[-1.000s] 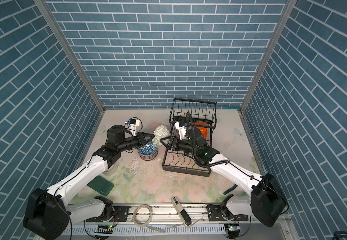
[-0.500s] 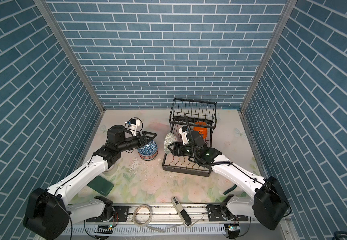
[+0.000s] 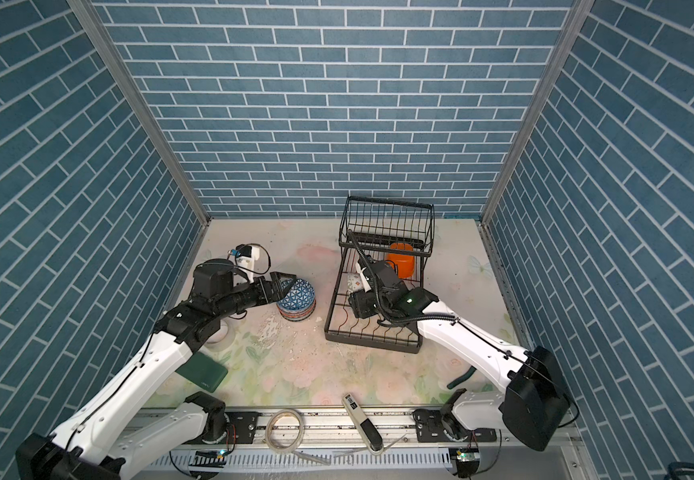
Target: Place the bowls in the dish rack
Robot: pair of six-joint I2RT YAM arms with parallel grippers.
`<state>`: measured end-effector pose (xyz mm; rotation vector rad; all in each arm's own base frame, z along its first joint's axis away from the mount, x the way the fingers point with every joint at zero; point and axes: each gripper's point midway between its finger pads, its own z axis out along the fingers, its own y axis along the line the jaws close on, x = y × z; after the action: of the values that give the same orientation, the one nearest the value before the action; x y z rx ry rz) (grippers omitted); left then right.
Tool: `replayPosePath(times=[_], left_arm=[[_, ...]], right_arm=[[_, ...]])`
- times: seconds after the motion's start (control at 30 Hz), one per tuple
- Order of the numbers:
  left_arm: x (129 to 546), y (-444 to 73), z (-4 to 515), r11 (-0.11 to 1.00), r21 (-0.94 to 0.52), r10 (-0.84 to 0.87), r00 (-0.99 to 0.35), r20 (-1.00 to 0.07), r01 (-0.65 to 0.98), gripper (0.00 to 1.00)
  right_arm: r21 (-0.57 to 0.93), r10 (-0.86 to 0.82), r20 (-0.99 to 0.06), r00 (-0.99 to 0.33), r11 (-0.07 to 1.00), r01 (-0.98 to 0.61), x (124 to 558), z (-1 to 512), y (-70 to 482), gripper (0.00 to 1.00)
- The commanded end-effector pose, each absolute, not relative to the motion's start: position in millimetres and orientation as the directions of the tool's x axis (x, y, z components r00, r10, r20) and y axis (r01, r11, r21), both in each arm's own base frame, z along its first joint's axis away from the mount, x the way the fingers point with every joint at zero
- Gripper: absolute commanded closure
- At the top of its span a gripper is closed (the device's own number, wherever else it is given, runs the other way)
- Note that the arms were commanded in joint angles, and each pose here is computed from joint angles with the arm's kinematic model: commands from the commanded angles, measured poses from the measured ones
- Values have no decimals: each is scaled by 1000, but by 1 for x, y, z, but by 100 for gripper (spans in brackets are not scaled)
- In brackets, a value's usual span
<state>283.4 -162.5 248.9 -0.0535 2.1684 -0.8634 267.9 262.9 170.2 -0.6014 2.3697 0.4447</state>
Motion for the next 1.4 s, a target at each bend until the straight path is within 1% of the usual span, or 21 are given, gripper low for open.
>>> replayPosePath(times=[0.0, 0.13, 0.3, 0.47, 0.8, 0.97, 1.07, 1.37], left_arm=[[274, -135, 237, 854, -497, -272, -682, -679, 154, 0], [269, -126, 236, 865, -484, -287, -660, -694, 133, 0], [265, -122, 232, 872, -474, -283, -658, -697, 127, 0], [262, -117, 225, 885, -452, -274, -660, -700, 113, 0], [262, -110, 224, 898, -429, -273, -641, -717, 97, 0], [262, -109, 222, 900, -425, -273, -640, -718, 93, 0], [262, -107, 222, 905, -417, -270, -639, -720, 88, 0], [261, -105, 219, 909, -409, -266, -643, -718, 81, 0]], right_arm=[[-25, -414, -677, -608, 839, -544, 287, 182, 256, 52], [-160, -496, -644, -583, 832, -531, 301, 173, 250, 52], [-274, -571, -618, -540, 800, -533, 316, 169, 251, 53], [-406, -656, -582, -481, 747, -527, 333, 165, 253, 53], [-596, -785, -494, -373, 619, -511, 363, 157, 258, 54], [-669, -832, -456, -315, 554, -495, 377, 154, 263, 57], [-706, -854, -443, -273, 520, -481, 385, 155, 268, 57], [-760, -883, -399, -249, 470, -449, 415, 150, 264, 57]])
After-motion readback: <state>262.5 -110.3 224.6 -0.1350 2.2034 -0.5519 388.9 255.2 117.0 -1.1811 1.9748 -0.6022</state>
